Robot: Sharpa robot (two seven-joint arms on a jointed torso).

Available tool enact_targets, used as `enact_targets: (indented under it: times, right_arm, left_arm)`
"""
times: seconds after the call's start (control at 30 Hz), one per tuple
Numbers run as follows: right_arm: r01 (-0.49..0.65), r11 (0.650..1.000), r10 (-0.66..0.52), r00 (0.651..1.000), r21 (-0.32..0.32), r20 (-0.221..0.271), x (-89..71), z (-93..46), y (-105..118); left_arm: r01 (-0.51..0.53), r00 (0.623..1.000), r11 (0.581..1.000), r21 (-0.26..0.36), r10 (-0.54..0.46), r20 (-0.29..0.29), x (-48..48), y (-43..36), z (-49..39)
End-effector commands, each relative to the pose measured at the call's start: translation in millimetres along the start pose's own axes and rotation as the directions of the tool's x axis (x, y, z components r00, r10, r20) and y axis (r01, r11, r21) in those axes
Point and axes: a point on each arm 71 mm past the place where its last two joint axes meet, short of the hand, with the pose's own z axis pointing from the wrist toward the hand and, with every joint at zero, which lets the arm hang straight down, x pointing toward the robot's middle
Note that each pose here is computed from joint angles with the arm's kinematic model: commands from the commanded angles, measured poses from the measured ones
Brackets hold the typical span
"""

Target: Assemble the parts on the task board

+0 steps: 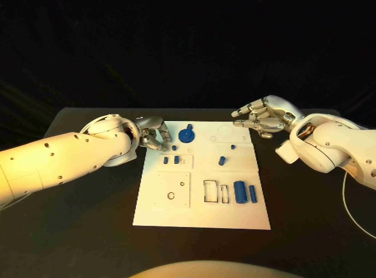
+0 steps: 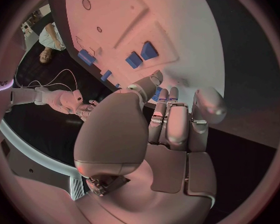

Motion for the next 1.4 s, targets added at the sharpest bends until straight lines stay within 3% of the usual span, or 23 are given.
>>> enact_targets:
  times: [0.03,0.2,0.3,0.43,0.6,0.67,0.73,0.87,1.03,1.23,1.4]
  right_arm:
    - [0.015,1.0,-0.016,1.0,0.019,0.024,-5.1,-1.1,-4.4]
    - [0.041,0.999,-0.042,0.998,0.034,0.044,-10.8,-1.8,-9.5]
    - [0.121,0.99,-0.122,0.992,0.072,0.011,-11.9,-1.5,-14.8]
    - [0.314,0.945,-0.31,0.949,0.089,-0.063,-11.6,-1.5,-19.9]
    - [0.485,0.871,-0.473,0.872,0.083,-0.13,-9.2,-0.5,-23.1]
    - [0.567,0.821,-0.555,0.821,0.068,-0.132,-6.8,1.3,-21.1]
    - [0.635,0.77,-0.625,0.77,0.058,-0.125,-3.7,4.1,-17.9]
    - [0.734,0.678,-0.727,0.678,0.044,-0.112,6.1,9.1,-9.9]
    - [0.794,0.608,-0.789,0.607,0.026,-0.091,17.4,13.5,-1.9]
    - [0.819,0.574,-0.815,0.572,0.004,-0.098,29.1,21.1,3.7]
    - [0.828,0.561,-0.821,0.553,-0.021,-0.142,41.3,26.4,3.0]
  left_arm:
    - [0.06,0.997,0.998,0.024,-0.061,0.054,-11.8,4.1,-5.4]
    - [0.249,0.953,0.967,0.05,-0.254,0.163,-30.2,17.6,-15.8]
    - [0.481,0.841,0.872,0.087,-0.488,0.234,-38.5,27.9,-22.8]
    - [0.704,0.655,0.696,0.143,-0.714,0.248,-35.5,31.2,-29.1]
    - [0.904,0.346,0.38,0.196,-0.919,0.188,-24.5,24.3,-35.0]
    - [0.931,0.259,0.292,0.218,-0.951,0.169,-23.1,22.1,-36.7]
    - [0.944,0.198,0.232,0.236,-0.967,0.158,-22.7,21.4,-37.8]
    - [0.951,0.135,0.168,0.259,-0.981,0.141,-22.4,19.8,-38.7]
    - [0.953,0.11,0.138,0.27,-0.987,0.119,-21.5,15.5,-39.0]
    - [0.955,0.101,0.124,0.27,-0.99,0.099,-20.1,10.3,-38.3]
    - [0.956,0.102,0.122,0.268,-0.991,0.089,-19.1,6.8,-37.8]
